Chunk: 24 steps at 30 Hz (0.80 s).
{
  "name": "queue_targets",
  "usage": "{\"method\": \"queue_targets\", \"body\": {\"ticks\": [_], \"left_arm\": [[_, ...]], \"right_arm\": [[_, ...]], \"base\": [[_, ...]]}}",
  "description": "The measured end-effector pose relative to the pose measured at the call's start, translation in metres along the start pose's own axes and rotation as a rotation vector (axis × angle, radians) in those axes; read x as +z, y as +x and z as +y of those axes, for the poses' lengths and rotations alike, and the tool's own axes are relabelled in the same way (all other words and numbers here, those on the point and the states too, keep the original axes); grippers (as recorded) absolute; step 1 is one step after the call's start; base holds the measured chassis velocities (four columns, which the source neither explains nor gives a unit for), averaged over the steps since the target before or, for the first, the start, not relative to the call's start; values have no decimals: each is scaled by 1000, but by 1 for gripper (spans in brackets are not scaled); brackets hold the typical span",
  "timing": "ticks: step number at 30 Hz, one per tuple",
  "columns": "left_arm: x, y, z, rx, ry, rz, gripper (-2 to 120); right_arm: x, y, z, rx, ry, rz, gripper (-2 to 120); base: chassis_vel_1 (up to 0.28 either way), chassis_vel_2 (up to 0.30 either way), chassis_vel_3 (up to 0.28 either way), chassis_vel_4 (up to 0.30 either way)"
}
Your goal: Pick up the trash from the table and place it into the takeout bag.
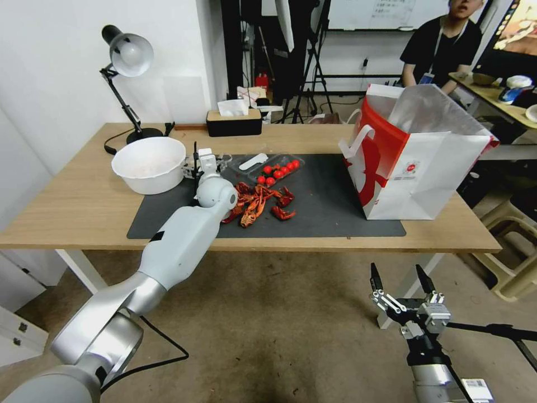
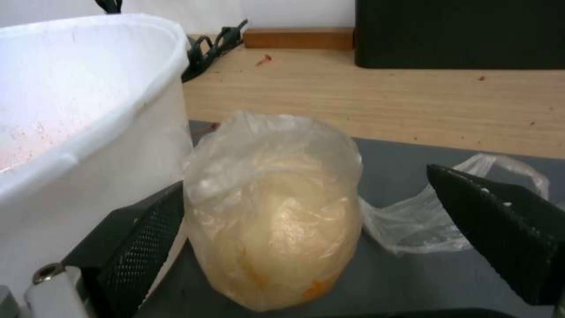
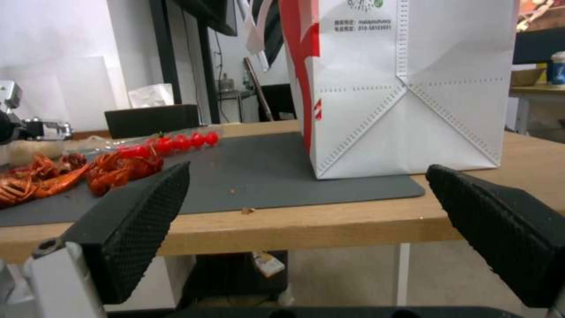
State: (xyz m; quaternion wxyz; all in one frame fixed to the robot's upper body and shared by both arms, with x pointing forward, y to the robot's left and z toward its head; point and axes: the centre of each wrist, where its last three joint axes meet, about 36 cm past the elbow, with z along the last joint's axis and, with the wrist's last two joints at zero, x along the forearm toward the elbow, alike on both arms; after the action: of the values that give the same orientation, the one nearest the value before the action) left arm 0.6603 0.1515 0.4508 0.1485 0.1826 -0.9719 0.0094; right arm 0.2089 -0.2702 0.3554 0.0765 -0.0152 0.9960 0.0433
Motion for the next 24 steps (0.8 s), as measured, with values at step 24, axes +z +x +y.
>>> {"method": "queue_targets", "body": {"ticks": [24], "left_arm": [[12, -10, 5, -24, 10, 65, 64]], "right_arm": [[-2, 4, 1, -1, 3, 2, 100]], "base": [[0, 0, 0, 0]]}}
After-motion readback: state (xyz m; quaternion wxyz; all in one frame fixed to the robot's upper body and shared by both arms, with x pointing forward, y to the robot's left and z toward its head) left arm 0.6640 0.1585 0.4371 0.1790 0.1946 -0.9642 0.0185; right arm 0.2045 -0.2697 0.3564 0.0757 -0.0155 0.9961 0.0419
